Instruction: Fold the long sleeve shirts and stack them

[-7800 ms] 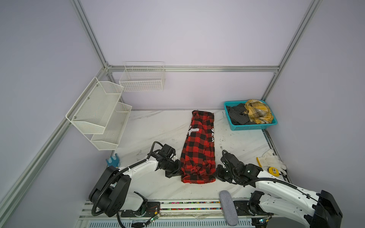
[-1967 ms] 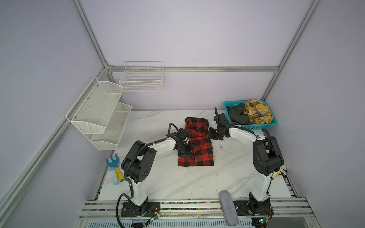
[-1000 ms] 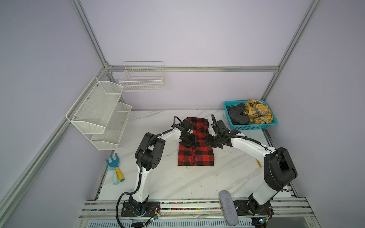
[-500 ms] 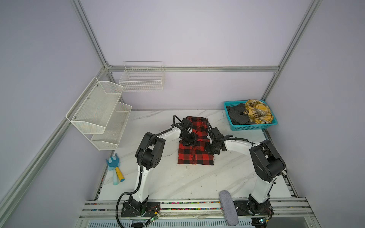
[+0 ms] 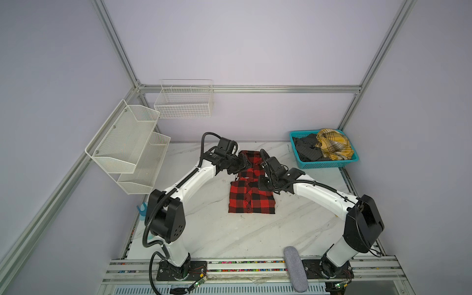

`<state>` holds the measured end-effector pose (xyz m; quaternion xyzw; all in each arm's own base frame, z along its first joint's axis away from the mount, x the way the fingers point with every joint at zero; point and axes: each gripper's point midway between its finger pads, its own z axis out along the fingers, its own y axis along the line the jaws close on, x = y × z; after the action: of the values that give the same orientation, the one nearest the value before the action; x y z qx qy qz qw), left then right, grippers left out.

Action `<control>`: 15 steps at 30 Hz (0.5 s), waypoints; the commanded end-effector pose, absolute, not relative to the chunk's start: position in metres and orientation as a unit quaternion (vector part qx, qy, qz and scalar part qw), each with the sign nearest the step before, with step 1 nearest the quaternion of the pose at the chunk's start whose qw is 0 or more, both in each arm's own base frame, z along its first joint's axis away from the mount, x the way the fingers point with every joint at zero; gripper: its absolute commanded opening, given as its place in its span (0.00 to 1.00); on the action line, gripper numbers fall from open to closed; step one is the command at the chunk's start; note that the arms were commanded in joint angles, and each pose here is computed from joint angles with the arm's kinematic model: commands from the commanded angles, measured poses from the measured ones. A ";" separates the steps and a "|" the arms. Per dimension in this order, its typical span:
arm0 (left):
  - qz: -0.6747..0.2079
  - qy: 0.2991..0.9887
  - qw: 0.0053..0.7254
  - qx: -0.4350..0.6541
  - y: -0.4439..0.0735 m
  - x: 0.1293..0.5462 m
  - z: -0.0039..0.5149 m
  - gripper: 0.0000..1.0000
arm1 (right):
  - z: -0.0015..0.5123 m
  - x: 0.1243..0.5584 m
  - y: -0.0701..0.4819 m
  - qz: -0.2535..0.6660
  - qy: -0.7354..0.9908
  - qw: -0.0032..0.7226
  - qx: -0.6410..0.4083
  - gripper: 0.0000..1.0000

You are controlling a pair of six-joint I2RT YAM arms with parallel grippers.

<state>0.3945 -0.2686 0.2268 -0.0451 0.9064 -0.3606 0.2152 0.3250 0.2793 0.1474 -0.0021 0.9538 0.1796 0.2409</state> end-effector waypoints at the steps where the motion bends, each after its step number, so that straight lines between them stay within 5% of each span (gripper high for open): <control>1: -0.332 0.930 0.148 -0.056 -0.259 0.371 0.168 0.34 | 0.121 0.310 0.285 0.181 0.962 0.207 0.010 0.15; 15: -0.351 0.930 0.059 -0.095 -0.272 0.359 0.080 0.21 | 0.045 0.292 0.276 0.160 0.974 0.158 0.013 0.14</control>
<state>0.3561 -0.2656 0.0800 -0.0966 0.9375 -0.3294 0.0563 0.2921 0.2797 0.0621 0.0006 0.9720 0.1672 0.1649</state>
